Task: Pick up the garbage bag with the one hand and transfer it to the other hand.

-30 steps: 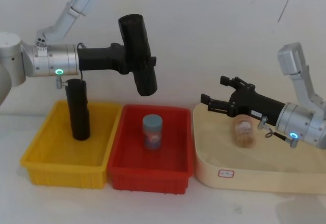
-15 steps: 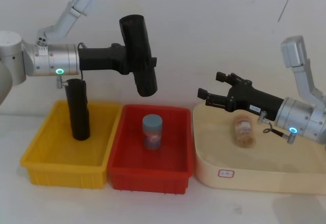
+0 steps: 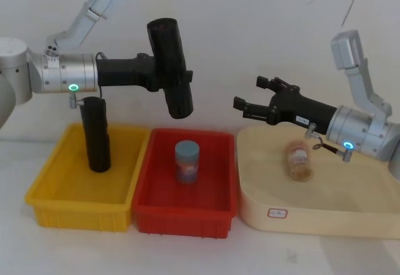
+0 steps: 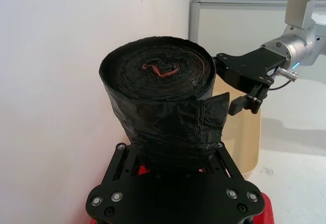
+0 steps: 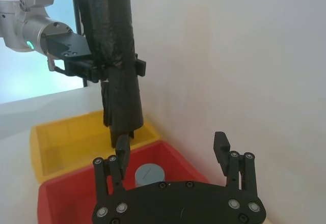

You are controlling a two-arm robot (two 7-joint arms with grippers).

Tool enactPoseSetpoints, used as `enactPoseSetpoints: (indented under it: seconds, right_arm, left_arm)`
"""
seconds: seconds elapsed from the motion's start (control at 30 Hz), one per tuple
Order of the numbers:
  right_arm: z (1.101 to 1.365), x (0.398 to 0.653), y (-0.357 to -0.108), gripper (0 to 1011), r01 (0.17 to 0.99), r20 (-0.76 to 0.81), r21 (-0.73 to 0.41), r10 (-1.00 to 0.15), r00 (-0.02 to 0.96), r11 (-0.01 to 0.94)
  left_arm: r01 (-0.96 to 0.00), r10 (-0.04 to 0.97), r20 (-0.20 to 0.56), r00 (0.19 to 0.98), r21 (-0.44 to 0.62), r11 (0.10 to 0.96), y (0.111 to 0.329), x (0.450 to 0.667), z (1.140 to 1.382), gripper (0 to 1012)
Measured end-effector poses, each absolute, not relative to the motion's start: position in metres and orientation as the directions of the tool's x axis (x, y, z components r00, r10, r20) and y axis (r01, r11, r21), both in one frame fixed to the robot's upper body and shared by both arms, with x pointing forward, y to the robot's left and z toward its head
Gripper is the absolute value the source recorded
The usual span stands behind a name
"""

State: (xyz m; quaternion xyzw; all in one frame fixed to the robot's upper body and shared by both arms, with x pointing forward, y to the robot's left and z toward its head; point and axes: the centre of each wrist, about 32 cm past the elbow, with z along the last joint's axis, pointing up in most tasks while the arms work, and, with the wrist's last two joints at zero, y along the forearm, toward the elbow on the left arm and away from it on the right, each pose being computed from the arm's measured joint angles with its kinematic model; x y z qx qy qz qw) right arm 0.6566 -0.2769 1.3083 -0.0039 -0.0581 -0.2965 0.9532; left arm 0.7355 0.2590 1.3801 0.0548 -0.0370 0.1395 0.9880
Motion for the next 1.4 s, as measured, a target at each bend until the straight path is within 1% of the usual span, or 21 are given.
enactPoseSetpoints:
  seconds: [0.3,0.63,1.4]
  right_arm:
    - [1.322,0.667,-0.271,1000,0.550,0.137,0.032,-0.549,0.825,0.835]
    - [1.338,0.671,-0.266,1000,0.520,0.139,0.031,-0.519,0.843,0.854]
    - [1.362,0.685,-0.246,1000,0.509,0.146,0.005,-0.504,0.851,0.861]
  left_arm:
    - [-0.279,0.271,0.088,0.958,0.099,0.955,0.259,0.736,1.380,446]
    - [-0.279,0.271,0.089,0.958,0.099,0.955,0.259,0.736,1.380,446]
    - [-0.280,0.272,0.088,0.958,0.099,0.955,0.259,0.736,1.380,446]
